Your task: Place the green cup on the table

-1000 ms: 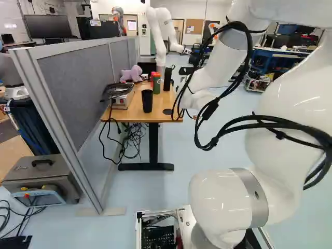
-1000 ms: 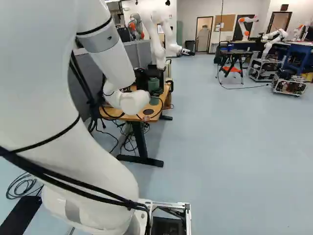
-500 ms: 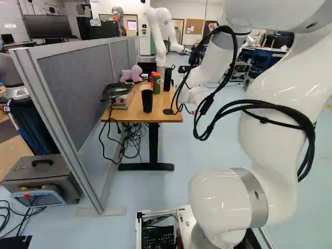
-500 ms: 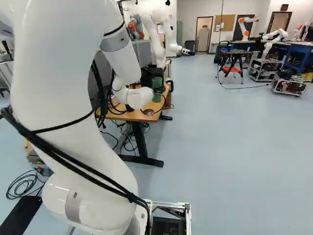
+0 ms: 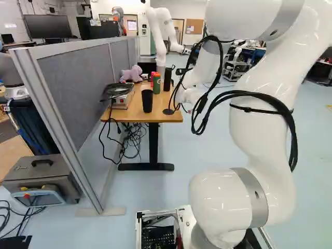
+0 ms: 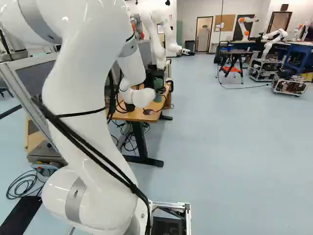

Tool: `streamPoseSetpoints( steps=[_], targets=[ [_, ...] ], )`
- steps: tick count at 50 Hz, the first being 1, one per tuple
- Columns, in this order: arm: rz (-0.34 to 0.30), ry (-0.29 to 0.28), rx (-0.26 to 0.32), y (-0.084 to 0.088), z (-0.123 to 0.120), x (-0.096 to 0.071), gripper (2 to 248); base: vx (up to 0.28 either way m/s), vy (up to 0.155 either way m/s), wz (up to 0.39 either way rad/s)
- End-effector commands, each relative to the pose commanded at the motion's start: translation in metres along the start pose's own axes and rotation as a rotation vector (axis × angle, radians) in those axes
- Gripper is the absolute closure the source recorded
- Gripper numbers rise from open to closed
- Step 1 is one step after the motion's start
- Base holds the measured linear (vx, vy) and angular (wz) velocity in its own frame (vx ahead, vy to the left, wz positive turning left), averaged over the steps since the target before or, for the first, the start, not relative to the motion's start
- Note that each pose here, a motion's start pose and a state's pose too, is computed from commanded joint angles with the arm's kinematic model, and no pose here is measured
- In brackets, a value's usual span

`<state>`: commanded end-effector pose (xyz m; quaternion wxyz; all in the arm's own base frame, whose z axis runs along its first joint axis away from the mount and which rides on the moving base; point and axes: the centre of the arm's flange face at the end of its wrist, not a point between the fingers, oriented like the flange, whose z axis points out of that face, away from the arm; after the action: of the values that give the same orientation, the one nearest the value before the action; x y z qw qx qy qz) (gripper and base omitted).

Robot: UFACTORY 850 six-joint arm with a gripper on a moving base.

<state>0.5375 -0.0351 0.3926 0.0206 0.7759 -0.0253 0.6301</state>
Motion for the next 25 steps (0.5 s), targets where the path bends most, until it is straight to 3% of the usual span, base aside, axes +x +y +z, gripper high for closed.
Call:
streamPoseSetpoints(
  steps=[25],
  targets=[
    [-0.006,0.068,0.034,-0.021,0.056,-0.015,123,0.000,0.000,0.000]
  ],
)
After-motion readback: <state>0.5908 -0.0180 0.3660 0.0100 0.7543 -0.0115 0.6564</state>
